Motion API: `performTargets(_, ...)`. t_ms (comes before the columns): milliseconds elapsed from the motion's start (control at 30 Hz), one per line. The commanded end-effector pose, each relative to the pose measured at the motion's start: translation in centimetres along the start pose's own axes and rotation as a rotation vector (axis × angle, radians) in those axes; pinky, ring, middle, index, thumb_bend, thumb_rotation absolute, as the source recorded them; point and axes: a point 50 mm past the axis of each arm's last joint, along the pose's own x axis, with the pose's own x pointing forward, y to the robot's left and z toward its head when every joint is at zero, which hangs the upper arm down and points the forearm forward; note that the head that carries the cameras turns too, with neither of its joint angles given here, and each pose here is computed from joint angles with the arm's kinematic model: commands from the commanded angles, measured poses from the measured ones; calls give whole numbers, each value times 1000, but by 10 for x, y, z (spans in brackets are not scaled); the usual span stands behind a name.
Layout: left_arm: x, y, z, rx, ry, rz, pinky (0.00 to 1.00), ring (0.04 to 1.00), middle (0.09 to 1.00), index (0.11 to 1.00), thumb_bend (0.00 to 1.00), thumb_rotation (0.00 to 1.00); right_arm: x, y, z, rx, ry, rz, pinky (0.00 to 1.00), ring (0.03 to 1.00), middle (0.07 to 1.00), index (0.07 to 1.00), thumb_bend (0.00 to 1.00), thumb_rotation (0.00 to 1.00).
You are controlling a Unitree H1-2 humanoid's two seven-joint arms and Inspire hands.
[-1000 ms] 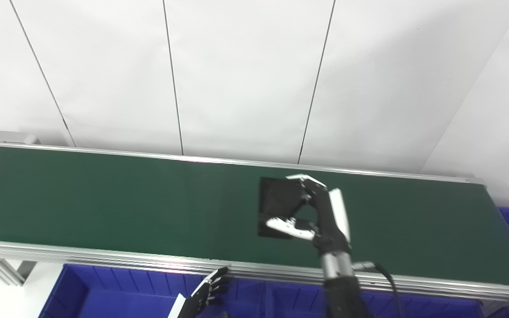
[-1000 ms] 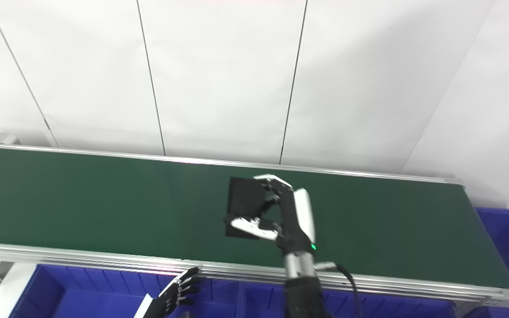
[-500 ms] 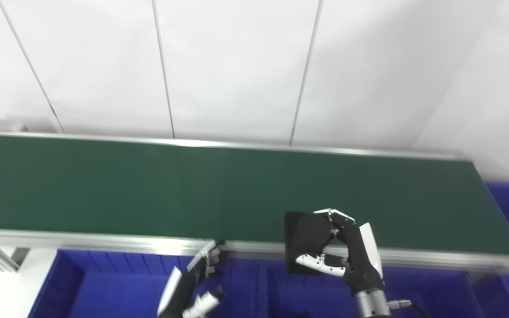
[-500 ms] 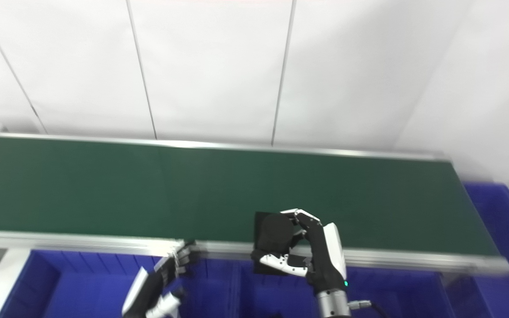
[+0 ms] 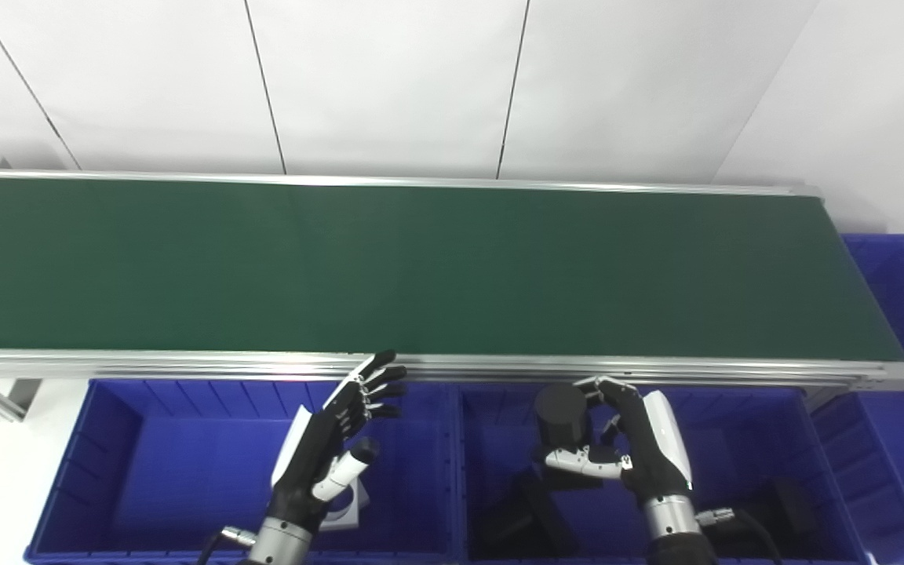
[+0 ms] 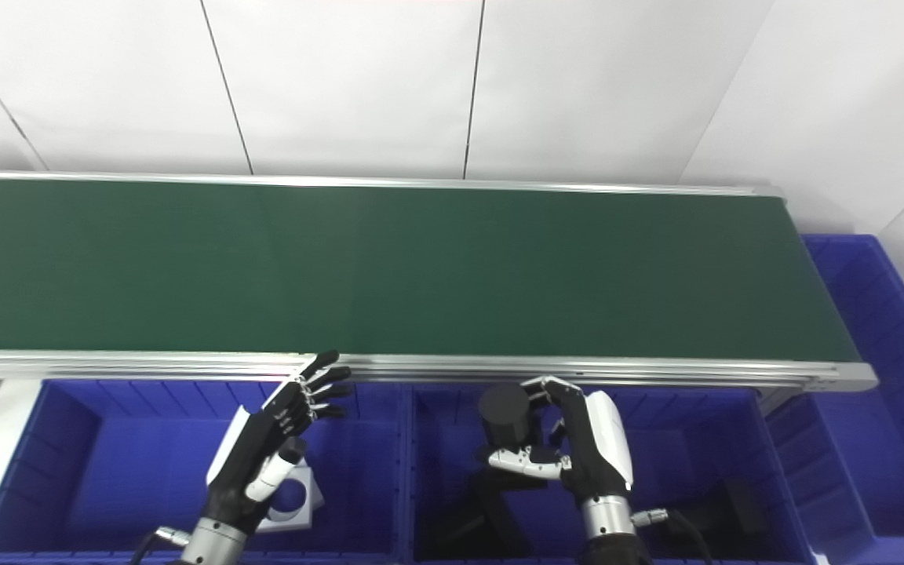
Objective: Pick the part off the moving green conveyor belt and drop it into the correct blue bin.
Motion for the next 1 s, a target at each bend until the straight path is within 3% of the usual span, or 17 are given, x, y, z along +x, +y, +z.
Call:
performTargets(0, 7, -1, 11, -6, -73, -12, 697, 782, 840, 883, 802, 873, 11, -3, 4, -24, 6, -21, 238, 326, 446, 528, 521, 0)
performTargets(67, 7, 0, 10, -1, -70, -11, 697, 785, 841, 883, 800, 878, 16, 2, 1, -73, 52, 1, 350, 379, 505, 532, 512, 0)
performTargets(167, 6, 4, 9, 5, -64, -7, 705, 788, 844, 887, 802, 874, 22, 9, -3, -172, 125, 93, 427, 395, 496, 552, 509, 0)
performTargets(200, 5, 6, 9, 8, -62, -5, 705, 789, 847, 890, 808, 875, 24, 10, -4, -193, 151, 121, 343, 423, 493, 683, 522, 0)
performTargets(233, 4, 7, 9, 10, -60, -3, 704, 789, 848, 891, 811, 876, 25, 13, -5, -232, 176, 138, 300, 436, 492, 750, 528, 0)
performTargets(267, 3, 9, 8, 11, -57, -1, 709, 790, 849, 895, 801, 872, 25, 15, -5, -265, 197, 146, 209, 321, 479, 797, 554, 0)
performTargets(300, 2, 10, 7, 11, -54, 0, 714, 793, 850, 897, 797, 871, 25, 17, -4, -300, 213, 149, 174, 278, 474, 816, 562, 0)
performTargets(400, 1, 13, 4, 15, -42, 12, 733, 798, 854, 903, 796, 870, 25, 19, -2, -399, 225, 182, 660, 784, 854, 857, 737, 72)
performTargets(500, 0, 15, 3, 30, -35, 17, 741, 801, 856, 903, 803, 875, 23, 19, 0, -448, 188, 164, 795, 886, 921, 891, 779, 135)
performTargets(567, -1, 17, 2, 32, -32, 15, 749, 811, 863, 908, 809, 877, 21, 19, 3, -434, 137, 110, 930, 969, 974, 931, 822, 239)
performTargets(633, -1, 19, 2, 38, -31, 18, 743, 811, 864, 908, 802, 875, 15, 19, 7, -390, 72, 48, 987, 995, 996, 954, 852, 317)
performTargets(767, -1, 21, 2, 27, -33, 22, 742, 810, 860, 904, 793, 860, 2, 19, 16, -274, -64, -81, 999, 1000, 1000, 966, 879, 409)
performTargets(867, -1, 21, 3, 22, -37, 23, 741, 809, 856, 902, 788, 863, -5, 18, 20, -181, -136, -149, 969, 990, 999, 961, 885, 419)
performTargets(933, -1, 21, 3, 19, -38, 22, 737, 807, 854, 903, 782, 860, -11, 17, 22, -121, -174, -182, 865, 951, 993, 970, 876, 436)
performTargets(967, -1, 21, 3, 18, -38, 21, 738, 807, 854, 903, 782, 860, -13, 17, 22, -98, -188, -196, 859, 948, 991, 970, 876, 439)
